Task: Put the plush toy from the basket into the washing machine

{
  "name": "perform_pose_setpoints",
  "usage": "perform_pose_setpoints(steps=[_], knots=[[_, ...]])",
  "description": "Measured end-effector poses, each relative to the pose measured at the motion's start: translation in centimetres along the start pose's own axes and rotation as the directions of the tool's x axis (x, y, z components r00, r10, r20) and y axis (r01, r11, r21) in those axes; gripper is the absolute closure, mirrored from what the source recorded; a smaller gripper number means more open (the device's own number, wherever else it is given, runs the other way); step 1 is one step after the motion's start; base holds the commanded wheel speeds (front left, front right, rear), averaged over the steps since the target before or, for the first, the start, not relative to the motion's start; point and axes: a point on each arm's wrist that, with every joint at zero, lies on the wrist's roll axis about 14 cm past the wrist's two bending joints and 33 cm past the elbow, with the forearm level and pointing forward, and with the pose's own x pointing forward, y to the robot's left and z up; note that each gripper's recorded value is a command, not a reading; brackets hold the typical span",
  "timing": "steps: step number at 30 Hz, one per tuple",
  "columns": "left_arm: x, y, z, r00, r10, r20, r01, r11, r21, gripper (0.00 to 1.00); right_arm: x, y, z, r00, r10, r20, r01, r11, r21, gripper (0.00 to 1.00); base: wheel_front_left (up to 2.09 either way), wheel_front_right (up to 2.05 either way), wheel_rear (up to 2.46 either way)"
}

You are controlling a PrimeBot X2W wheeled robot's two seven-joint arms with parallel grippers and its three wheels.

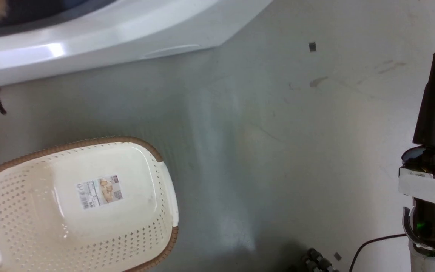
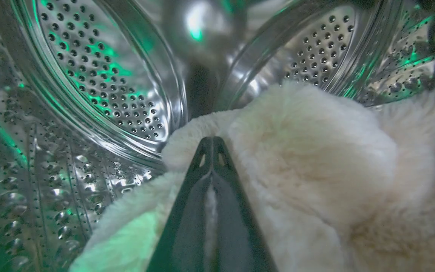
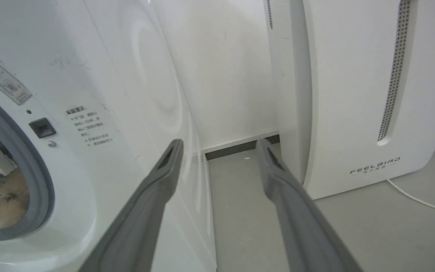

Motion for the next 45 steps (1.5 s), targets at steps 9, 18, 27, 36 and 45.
perform_pose_setpoints(steps=[9,18,27,36,45], knots=[[1.5,-0.2,-1.7,1.000,-0.002,-0.005,0.002,0.999,0.032,0.00,0.4,-0.5,-1.4,1.000,-0.006,-0.027,0.006,1.000,-0.018,0.00,0.00,0.00,0.00],[-0.4,-0.5,0.0,1.000,-0.013,-0.010,0.014,1.000,0.026,0.00,0.5,0.8,0.5,1.000,0.027,0.016,-0.027,1.000,-0.002,0.00,0.00,0.00,0.00],[-6.0,-0.8,0.3,0.998,-0.022,-0.064,0.022,1.000,-0.004,0.00,0.1,3.0,2.9,0.994,0.083,0.065,-0.083,0.997,0.001,0.00,0.00,0.00,0.00],[-12.5,-0.2,2.6,0.998,0.007,-0.059,-0.009,1.000,-0.019,0.00,-1.6,4.8,5.3,0.988,0.122,0.099,-0.123,0.992,0.005,0.00,0.00,0.00,0.00],[-19.3,0.3,6.5,0.999,0.038,0.000,-0.038,0.999,-0.009,0.00,-3.7,6.6,7.1,0.978,0.169,0.119,-0.170,0.985,-0.004,0.00,0.00,0.00,0.00]])
